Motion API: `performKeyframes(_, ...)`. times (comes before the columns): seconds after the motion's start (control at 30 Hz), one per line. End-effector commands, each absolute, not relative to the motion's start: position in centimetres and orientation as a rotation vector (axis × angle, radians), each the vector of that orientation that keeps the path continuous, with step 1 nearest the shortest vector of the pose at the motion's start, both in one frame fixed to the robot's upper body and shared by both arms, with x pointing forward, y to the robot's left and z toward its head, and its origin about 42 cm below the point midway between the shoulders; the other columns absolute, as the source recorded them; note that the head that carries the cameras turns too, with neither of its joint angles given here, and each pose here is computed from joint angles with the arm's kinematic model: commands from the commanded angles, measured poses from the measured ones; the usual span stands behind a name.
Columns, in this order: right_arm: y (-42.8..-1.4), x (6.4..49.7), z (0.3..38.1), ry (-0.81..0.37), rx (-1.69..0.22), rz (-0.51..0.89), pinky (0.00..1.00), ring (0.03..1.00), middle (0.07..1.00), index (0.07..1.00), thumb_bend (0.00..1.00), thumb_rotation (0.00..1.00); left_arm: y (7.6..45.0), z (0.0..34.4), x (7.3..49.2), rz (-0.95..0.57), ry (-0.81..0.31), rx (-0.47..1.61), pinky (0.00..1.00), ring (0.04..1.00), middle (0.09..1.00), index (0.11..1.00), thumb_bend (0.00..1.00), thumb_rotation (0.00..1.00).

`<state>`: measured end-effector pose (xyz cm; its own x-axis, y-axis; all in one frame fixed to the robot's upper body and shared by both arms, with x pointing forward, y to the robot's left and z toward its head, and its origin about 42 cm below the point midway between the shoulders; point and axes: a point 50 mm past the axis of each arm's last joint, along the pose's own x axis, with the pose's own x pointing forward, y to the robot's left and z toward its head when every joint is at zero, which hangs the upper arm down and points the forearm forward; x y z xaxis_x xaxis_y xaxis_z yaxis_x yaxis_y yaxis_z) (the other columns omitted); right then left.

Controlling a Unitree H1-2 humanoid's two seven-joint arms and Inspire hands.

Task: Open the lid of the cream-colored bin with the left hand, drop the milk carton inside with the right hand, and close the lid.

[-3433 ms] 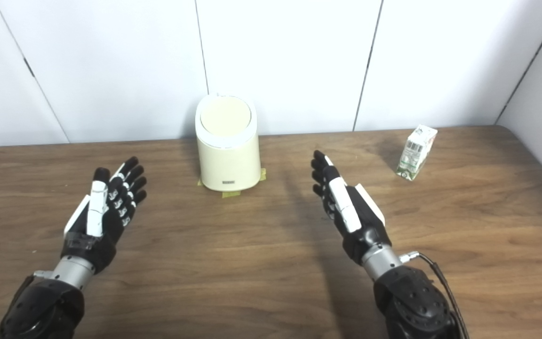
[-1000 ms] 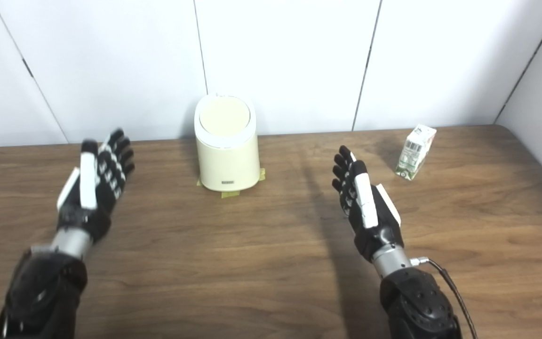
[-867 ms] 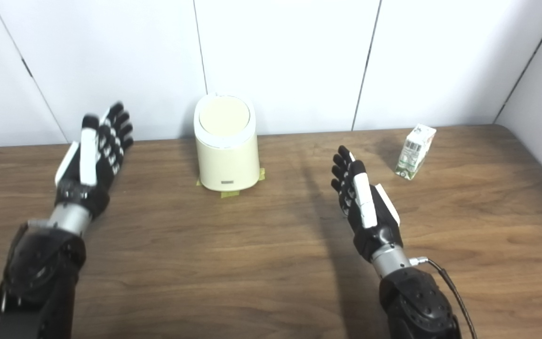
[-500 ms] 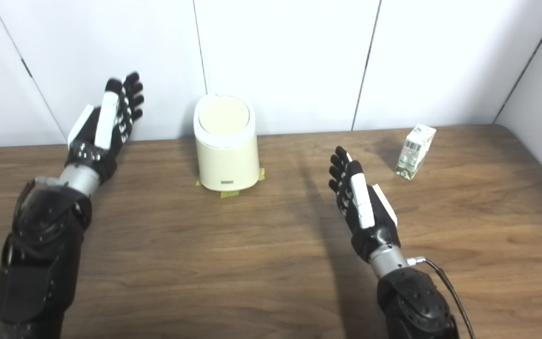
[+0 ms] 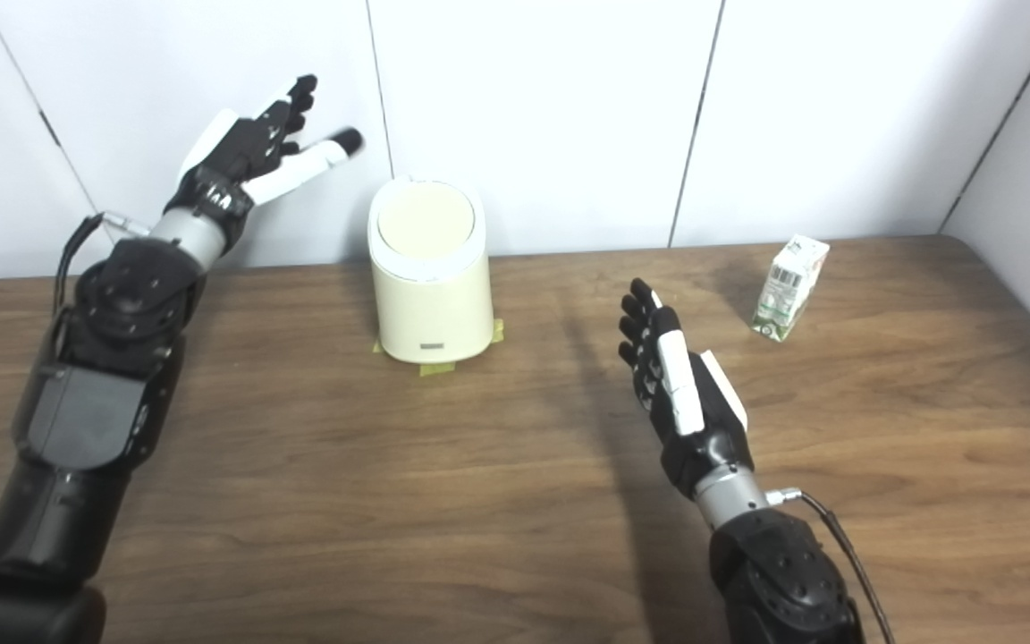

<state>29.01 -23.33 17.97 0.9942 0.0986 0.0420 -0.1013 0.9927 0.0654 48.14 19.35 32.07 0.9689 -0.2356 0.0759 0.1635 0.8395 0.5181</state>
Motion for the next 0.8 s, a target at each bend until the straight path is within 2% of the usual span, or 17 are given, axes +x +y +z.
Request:
performKeyframes(0.0, -23.0, 29.7, 19.7, -0.11, 0.067, 0.105, 1.0, 1.0, 1.0, 1.0, 0.74, 1.0, 18.2, 36.1, 49.0, -0.189, -0.24, 0.6, 0.92, 1.0, 1.0, 1.0, 0.89, 0.38)
performKeyframes(0.13, -22.8, 29.7, 19.8, -0.114, 0.065, 0.103, 1.0, 1.0, 1.0, 1.0, 0.74, 1.0, 17.3, 37.3, 50.2, -0.177, -0.243, 0.752, 0.86, 0.974, 0.999, 0.996, 0.92, 0.37)
performKeyframes(0.23, -22.8, 29.8, 19.8, -0.114, 0.067, 0.103, 1.0, 1.0, 1.0, 1.0, 0.74, 1.0, 16.8, 38.2, 51.0, -0.164, -0.225, 0.78, 0.83, 0.962, 1.0, 0.983, 0.91, 0.26)
performKeyframes(0.33, -22.8, 29.9, 19.8, -0.114, 0.073, 0.102, 1.0, 1.0, 1.0, 1.0, 0.74, 1.0, 16.1, 39.4, 51.9, -0.18, -0.199, 0.828, 0.86, 0.962, 0.994, 0.965, 0.9, 0.19)
performKeyframes(0.37, -22.7, 29.9, 19.8, -0.116, 0.073, 0.103, 1.0, 1.0, 1.0, 1.0, 0.74, 1.0, 15.8, 39.9, 52.2, -0.201, -0.189, 0.871, 0.9, 0.98, 0.998, 0.966, 0.89, 0.13)
performKeyframes(0.6, -22.4, 30.2, 19.9, -0.115, 0.079, 0.116, 1.0, 1.0, 1.0, 1.0, 0.74, 1.0, 13.2, 41.6, 53.2, -0.238, -0.154, 1.095, 0.89, 0.991, 1.0, 0.969, 0.92, 0.14)
performKeyframes(0.77, -22.1, 30.4, 20.0, -0.121, 0.077, 0.122, 1.0, 1.0, 1.0, 1.0, 0.73, 1.0, 11.3, 41.6, 53.4, -0.257, -0.145, 1.22, 0.87, 0.996, 1.0, 0.972, 0.92, 0.12)
